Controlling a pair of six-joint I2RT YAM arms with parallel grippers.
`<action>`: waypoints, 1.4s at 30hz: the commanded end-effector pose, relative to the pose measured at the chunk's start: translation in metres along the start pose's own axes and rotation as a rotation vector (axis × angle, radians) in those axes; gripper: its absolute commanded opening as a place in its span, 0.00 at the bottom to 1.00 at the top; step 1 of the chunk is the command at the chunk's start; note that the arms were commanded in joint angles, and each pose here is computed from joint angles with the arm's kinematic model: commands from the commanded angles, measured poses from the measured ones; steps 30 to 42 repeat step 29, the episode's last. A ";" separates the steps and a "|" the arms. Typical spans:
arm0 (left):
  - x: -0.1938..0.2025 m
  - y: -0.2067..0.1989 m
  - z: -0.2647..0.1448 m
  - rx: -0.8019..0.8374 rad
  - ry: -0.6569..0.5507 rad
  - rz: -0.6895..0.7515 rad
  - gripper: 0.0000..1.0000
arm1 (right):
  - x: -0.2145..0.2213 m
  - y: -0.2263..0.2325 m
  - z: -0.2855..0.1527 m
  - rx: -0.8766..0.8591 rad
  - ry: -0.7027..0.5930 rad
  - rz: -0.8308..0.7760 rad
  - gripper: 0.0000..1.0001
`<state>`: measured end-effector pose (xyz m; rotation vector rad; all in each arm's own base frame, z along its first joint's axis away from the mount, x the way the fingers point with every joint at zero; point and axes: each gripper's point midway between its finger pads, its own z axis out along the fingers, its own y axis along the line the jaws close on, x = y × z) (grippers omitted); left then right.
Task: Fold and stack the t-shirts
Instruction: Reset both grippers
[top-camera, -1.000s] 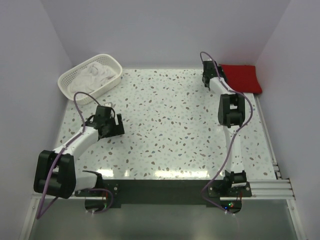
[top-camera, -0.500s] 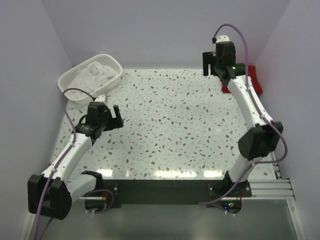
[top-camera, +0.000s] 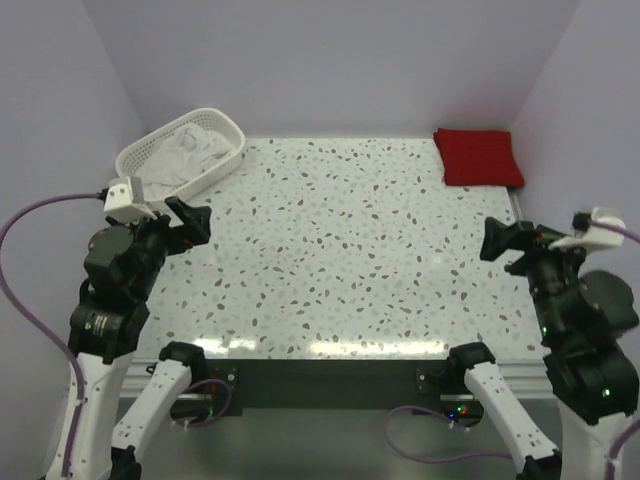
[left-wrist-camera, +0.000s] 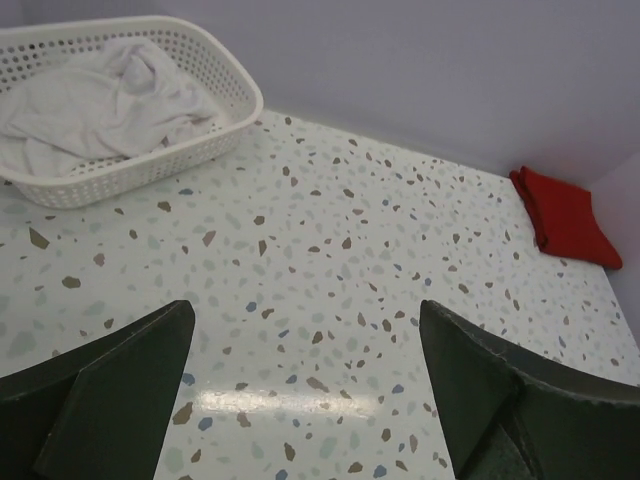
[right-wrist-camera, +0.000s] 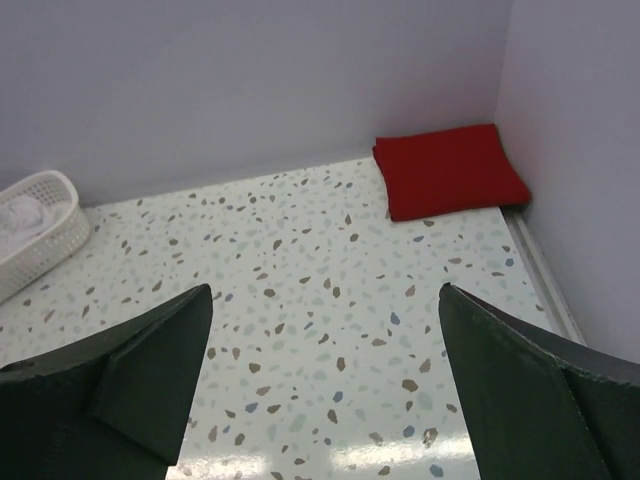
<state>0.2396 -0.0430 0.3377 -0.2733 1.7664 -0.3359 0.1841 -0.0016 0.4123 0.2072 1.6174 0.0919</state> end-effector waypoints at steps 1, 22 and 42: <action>-0.003 0.016 -0.030 -0.066 -0.040 -0.021 1.00 | 0.029 -0.018 -0.018 0.037 0.004 0.000 0.98; 0.034 0.052 -0.056 -0.146 -0.115 -0.101 1.00 | 0.072 -0.028 -0.048 -0.027 -0.108 0.039 0.99; 0.030 0.051 -0.058 -0.125 -0.163 -0.113 1.00 | 0.078 -0.032 -0.047 -0.012 -0.106 0.028 0.99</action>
